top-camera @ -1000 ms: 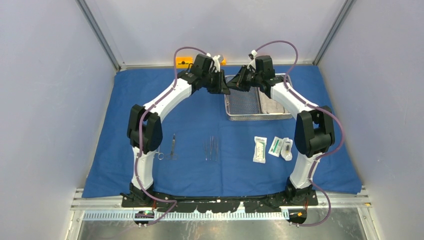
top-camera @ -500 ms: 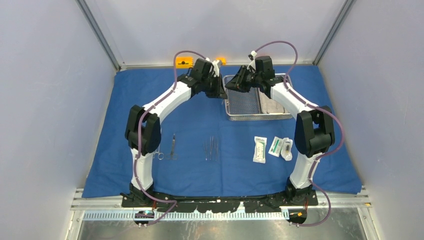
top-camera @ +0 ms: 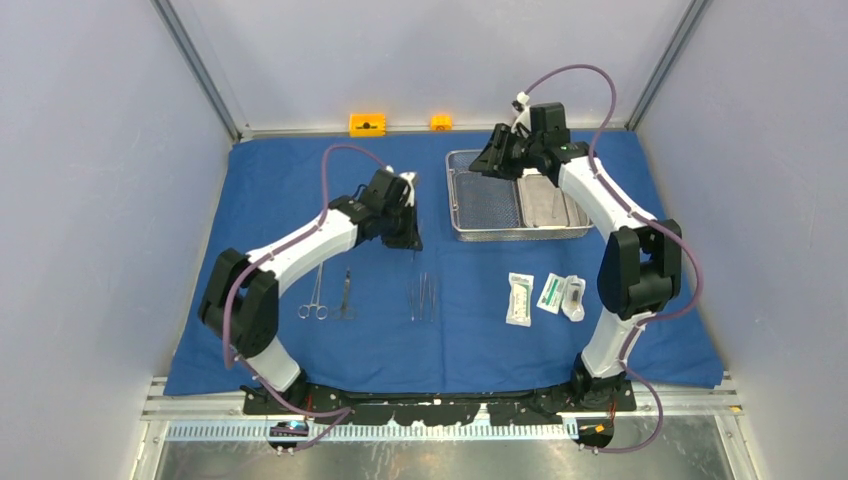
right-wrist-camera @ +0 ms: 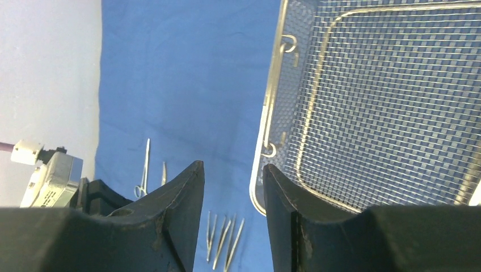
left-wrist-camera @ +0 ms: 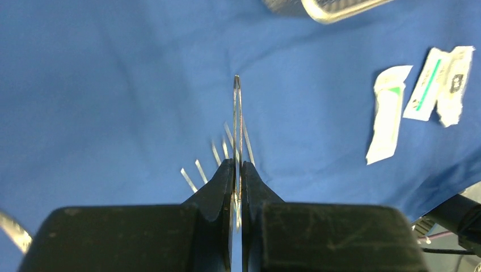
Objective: Open and lay out the surgical kit
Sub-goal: Place the medical item in the surgical kit.
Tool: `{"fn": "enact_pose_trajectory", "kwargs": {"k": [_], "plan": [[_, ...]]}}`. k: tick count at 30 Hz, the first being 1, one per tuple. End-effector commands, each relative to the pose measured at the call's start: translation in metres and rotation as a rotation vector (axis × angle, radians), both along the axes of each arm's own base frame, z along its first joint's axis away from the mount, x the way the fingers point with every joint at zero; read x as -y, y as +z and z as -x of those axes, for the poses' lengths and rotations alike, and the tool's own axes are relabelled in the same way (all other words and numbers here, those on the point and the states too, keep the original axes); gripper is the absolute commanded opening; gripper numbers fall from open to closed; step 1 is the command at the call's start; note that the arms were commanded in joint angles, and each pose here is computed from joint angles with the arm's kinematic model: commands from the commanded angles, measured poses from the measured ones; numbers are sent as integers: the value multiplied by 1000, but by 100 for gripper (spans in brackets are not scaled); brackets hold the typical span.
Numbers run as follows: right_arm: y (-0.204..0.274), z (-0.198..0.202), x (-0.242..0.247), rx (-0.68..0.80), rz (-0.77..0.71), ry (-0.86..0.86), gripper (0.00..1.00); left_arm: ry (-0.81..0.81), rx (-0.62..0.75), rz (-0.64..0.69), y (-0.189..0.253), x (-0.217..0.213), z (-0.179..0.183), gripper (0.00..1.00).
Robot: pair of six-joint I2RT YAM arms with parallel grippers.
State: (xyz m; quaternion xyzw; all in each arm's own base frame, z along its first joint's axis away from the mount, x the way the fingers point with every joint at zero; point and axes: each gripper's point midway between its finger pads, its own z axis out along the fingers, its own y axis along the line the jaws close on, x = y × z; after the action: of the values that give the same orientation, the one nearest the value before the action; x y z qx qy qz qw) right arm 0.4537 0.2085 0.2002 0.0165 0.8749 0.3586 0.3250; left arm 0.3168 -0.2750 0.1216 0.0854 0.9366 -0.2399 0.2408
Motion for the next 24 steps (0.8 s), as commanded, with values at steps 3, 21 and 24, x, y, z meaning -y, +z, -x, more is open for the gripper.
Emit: {"fn": "enact_pose_trajectory", "kwargs": {"k": [3,21,24], "plan": [[31,11,42,127,139,7,48,131,-17,-13,-4,-28,22,0],[33,84,113,264,345,-21,48,286,130,252,28,-62,28,0],[36,90,116,289,345,-33,48,273,82,276,27,-62,37,0]]}}
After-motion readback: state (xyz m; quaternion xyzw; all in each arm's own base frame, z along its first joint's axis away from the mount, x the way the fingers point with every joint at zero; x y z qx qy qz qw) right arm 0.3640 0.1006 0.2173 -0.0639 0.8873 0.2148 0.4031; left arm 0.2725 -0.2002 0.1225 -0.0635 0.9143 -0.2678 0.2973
